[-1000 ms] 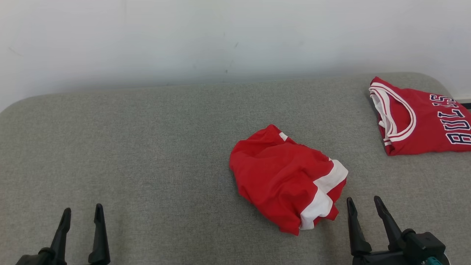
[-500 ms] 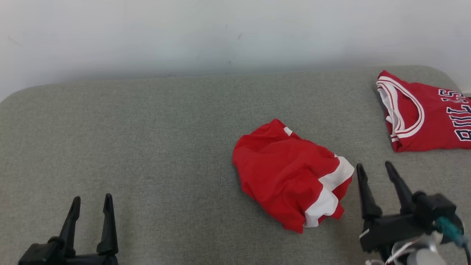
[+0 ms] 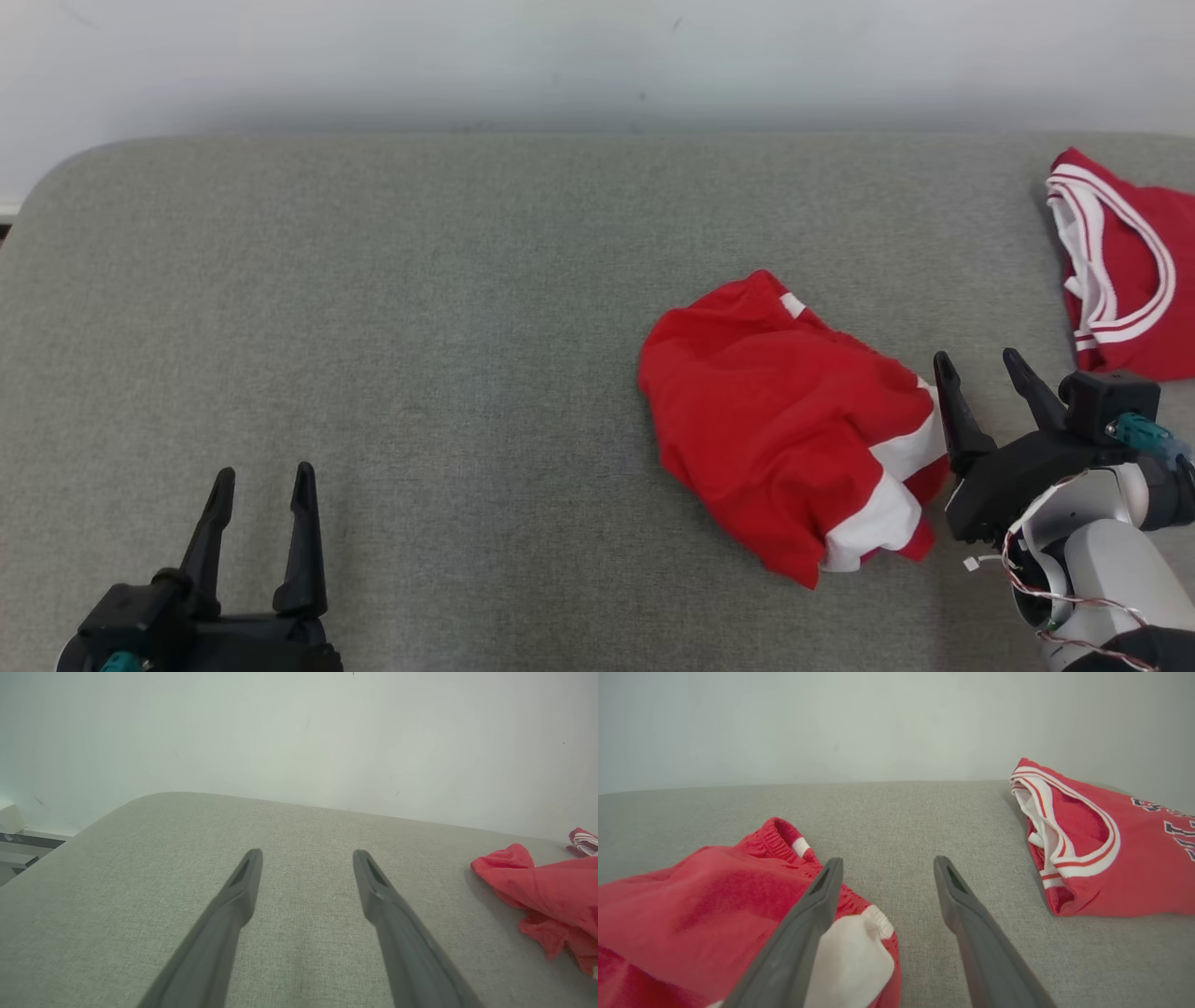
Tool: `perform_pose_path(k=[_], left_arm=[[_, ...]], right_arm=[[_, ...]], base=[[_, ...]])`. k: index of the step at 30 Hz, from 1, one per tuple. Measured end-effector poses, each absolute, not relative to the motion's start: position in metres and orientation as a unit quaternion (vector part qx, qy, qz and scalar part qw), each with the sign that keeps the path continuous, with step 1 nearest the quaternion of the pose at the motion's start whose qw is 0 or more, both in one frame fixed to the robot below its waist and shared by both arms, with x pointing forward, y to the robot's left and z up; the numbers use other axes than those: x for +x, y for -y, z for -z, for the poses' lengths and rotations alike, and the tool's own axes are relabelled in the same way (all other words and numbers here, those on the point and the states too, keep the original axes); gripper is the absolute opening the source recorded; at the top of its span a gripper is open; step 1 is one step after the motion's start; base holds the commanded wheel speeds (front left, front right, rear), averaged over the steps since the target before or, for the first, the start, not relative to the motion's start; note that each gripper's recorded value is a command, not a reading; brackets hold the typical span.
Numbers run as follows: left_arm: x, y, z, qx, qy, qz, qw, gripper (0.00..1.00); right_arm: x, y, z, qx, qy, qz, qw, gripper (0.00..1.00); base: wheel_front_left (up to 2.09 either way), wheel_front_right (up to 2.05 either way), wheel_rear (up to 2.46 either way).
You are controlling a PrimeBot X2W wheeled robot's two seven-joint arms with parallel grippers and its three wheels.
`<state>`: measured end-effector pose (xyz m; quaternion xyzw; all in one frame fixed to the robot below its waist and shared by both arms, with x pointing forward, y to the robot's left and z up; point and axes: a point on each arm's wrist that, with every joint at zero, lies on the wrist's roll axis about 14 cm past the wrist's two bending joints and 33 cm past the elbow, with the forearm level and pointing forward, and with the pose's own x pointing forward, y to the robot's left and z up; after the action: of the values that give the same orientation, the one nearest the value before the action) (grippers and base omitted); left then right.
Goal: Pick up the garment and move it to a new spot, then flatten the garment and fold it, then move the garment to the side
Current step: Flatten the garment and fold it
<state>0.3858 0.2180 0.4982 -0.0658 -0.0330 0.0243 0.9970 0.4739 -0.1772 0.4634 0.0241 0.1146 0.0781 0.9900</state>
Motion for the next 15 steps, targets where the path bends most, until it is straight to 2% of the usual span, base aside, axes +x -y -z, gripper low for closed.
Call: perform_pose_path(k=[7, 11, 12, 13, 14, 15], left_arm=[[0.385, -0.223, -0.489, -0.067, 0.020, -0.033, 0.997, 1.00], [0.385, -0.226, -0.488, -0.065, 0.019, -0.037, 0.997, 1.00], [0.385, -0.226, -0.488, -0.066, 0.019, -0.037, 0.997, 1.00], [0.385, -0.225, -0.488, -0.066, 0.019, -0.036, 0.997, 1.00], [0.385, -0.225, -0.488, -0.066, 0.019, -0.035, 0.997, 1.00], [0.385, -0.224, -0.489, -0.065, 0.020, -0.034, 0.997, 1.00]], right_arm=[[0.470, 0.163, -0.412, 0.037, -0.196, -0.087, 0.976, 1.00], [0.463, 0.156, -0.398, 0.049, -0.216, -0.090, 0.971, 1.00], [0.460, 0.155, -0.396, 0.051, -0.218, -0.090, 0.970, 0.55], [0.459, 0.156, -0.394, 0.053, -0.220, -0.089, 0.970, 0.34], [0.457, 0.156, -0.393, 0.054, -0.222, -0.088, 0.970, 0.00], [0.454, 0.155, -0.391, 0.055, -0.224, -0.088, 0.969, 0.00]], base=[[0.00, 0.00, 0.00], [0.00, 0.00, 0.00], [0.00, 0.00, 0.00], [0.00, 0.00, 0.00], [0.00, 0.00, 0.00], [0.00, 0.00, 0.00]])
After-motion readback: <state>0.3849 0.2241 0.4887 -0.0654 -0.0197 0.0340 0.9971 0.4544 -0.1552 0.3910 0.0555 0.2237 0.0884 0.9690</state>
